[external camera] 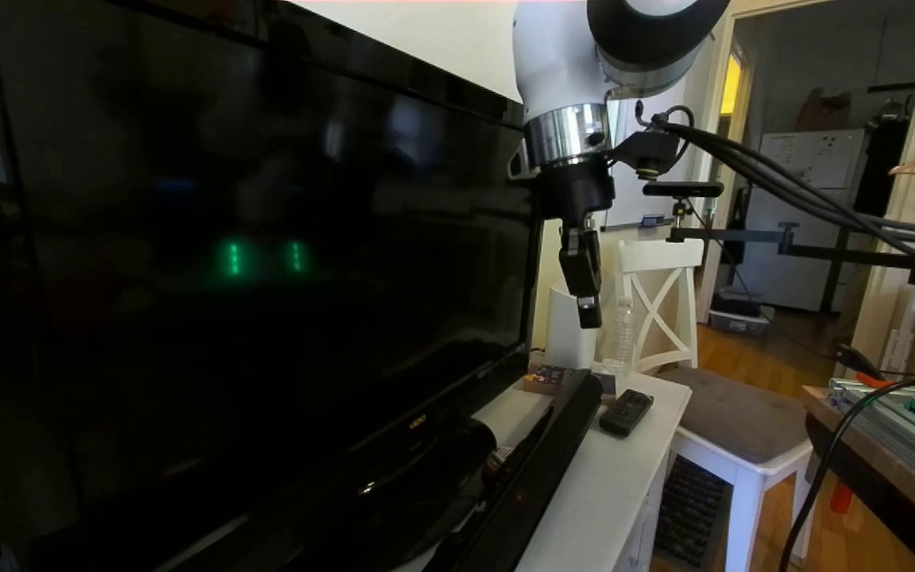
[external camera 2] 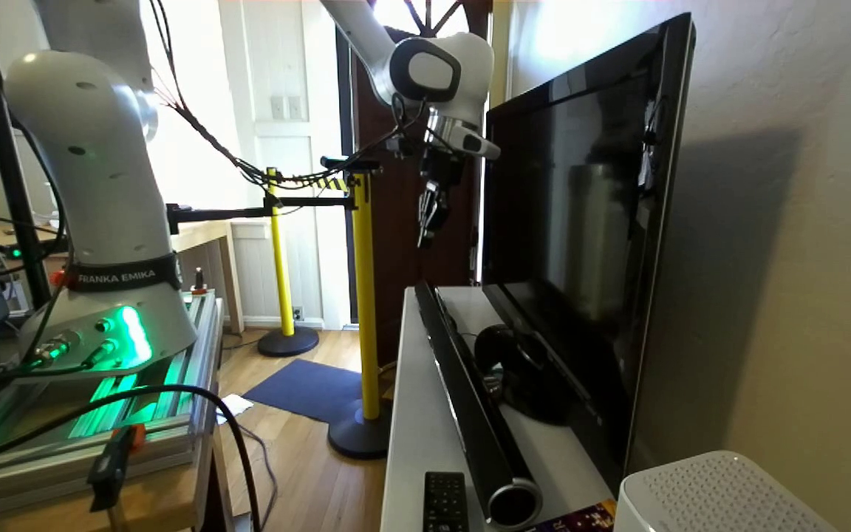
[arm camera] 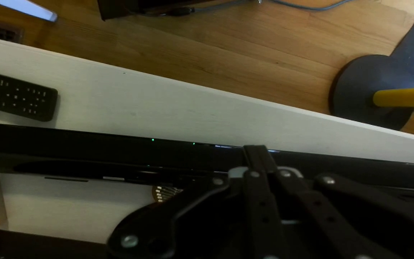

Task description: Press the center button of the speaker

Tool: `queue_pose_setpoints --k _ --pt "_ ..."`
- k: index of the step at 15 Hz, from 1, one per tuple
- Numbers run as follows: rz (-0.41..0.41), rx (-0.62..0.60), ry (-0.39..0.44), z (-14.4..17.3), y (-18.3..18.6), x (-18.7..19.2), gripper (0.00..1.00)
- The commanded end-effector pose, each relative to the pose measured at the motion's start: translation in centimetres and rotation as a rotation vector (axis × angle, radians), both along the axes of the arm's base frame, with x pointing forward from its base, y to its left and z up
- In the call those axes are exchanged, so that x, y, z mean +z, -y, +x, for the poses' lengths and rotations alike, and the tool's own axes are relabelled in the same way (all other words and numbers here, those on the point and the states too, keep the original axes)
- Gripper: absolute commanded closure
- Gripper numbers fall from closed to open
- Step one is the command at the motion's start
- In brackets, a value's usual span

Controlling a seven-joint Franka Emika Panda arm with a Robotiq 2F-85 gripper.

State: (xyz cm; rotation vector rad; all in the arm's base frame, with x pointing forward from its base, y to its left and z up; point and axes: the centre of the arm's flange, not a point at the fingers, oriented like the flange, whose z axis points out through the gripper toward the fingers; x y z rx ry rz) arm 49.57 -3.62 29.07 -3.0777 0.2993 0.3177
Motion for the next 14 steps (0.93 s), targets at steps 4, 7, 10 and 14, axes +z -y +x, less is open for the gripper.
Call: queue_pose_setpoints --k 4,7,10,14 --pt "0.009 -0.086 -0.012 4.2 1.4 -3.8 1.0" --pt "0.013 -0.098 -0.034 5.4 1.7 -6.2 1.0" --pt "0.022 -0.108 -0.041 6.2 1.4 -8.5 1.0" --pt "0.036 -0.147 0.028 6.8 1.3 -10.8 1.0"
